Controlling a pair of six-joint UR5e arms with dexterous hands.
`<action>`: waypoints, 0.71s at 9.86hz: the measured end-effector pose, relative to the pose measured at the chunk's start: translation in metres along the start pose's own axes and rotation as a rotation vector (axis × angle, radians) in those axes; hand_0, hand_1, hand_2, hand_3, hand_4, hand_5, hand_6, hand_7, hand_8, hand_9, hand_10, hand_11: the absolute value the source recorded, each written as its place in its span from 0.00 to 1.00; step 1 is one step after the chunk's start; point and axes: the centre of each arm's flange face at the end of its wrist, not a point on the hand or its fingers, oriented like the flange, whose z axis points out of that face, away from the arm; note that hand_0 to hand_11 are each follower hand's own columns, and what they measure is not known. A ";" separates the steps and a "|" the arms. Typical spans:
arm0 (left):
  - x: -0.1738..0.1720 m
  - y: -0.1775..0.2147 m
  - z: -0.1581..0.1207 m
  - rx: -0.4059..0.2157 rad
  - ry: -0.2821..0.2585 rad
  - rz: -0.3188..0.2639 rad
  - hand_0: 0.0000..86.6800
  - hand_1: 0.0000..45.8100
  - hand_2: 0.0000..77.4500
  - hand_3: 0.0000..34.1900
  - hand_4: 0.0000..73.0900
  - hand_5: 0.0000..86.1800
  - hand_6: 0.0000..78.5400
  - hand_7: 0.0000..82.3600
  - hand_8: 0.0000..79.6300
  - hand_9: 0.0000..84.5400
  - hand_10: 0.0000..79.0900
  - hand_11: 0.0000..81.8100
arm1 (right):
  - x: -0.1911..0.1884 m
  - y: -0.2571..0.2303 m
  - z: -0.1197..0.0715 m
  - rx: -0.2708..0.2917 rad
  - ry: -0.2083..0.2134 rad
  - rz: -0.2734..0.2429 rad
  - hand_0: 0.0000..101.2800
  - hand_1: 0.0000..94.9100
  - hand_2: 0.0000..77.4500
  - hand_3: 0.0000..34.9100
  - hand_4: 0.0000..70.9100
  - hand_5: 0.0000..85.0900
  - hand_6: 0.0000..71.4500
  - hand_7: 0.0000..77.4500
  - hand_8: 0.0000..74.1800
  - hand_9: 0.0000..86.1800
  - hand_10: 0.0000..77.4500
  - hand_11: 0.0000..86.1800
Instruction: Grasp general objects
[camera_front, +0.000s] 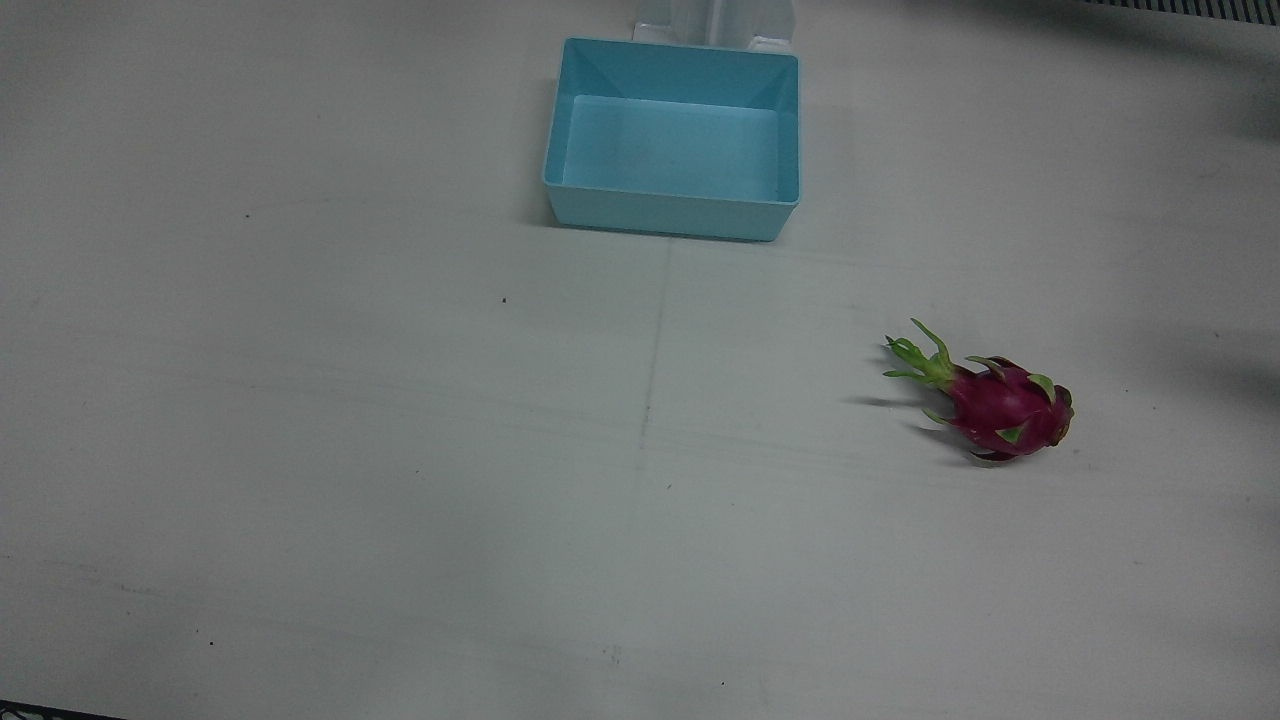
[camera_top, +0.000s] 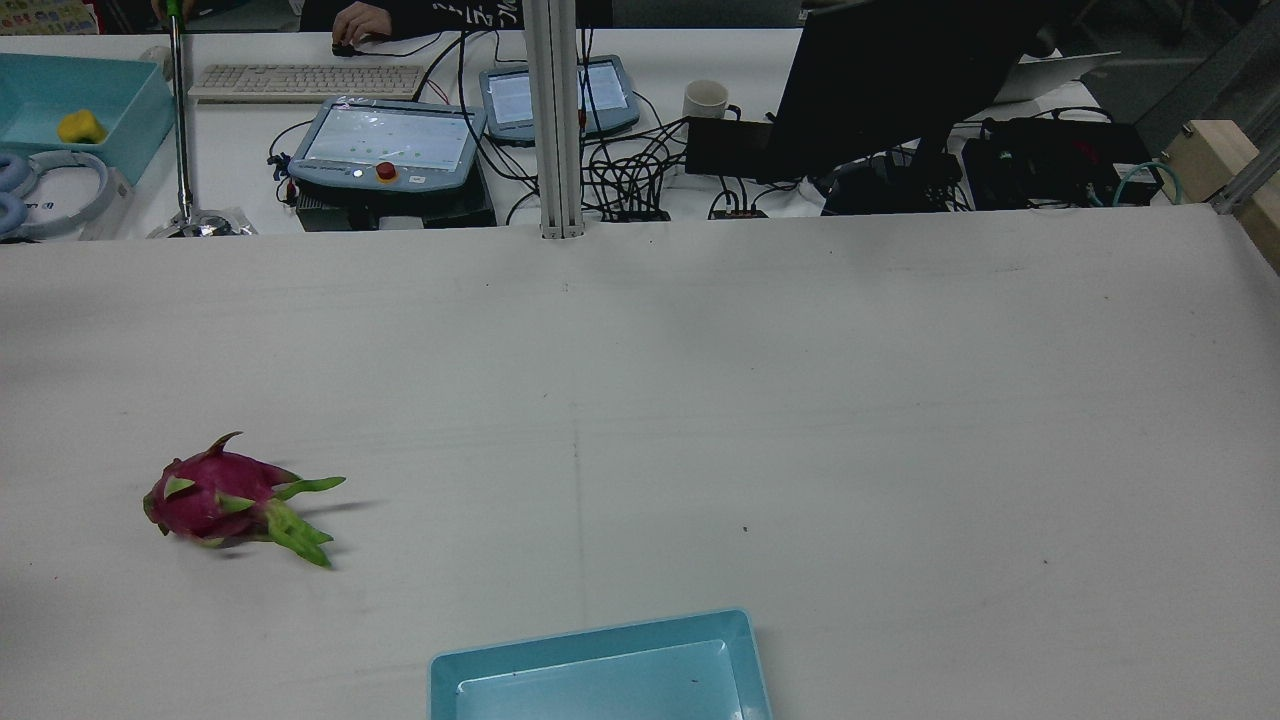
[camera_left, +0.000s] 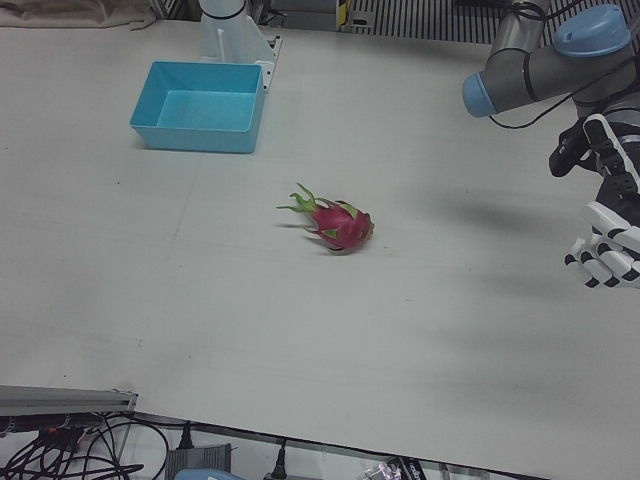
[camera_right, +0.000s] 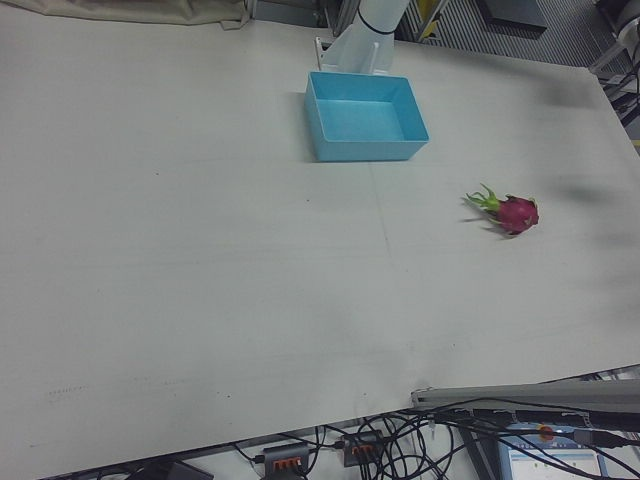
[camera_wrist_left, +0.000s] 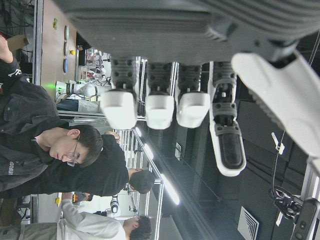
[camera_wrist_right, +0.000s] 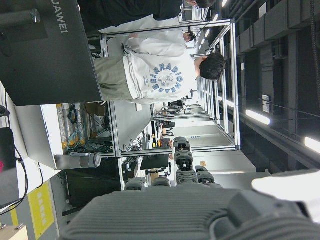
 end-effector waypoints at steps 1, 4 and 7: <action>-0.002 0.003 0.002 -0.004 -0.003 -0.002 0.67 0.00 0.06 0.00 0.96 0.35 0.90 0.85 0.88 0.83 0.89 0.86 | 0.000 0.000 0.000 0.000 0.000 0.000 0.00 0.06 0.02 0.00 0.00 0.02 0.00 0.00 0.00 0.01 0.00 0.01; -0.001 -0.006 -0.011 -0.002 -0.007 -0.002 0.65 0.00 0.04 0.00 0.96 0.35 0.90 0.85 0.88 0.83 0.89 0.86 | 0.000 0.000 0.000 0.000 0.000 0.000 0.00 0.06 0.02 0.00 0.00 0.02 0.00 0.00 0.00 0.01 0.00 0.01; -0.018 -0.030 -0.028 0.027 -0.043 -0.005 0.65 0.00 0.03 0.00 0.95 0.33 0.90 0.85 0.88 0.83 0.89 0.86 | 0.000 0.000 0.000 0.000 0.000 0.000 0.00 0.06 0.02 0.00 0.00 0.02 0.00 0.00 0.00 0.01 0.00 0.01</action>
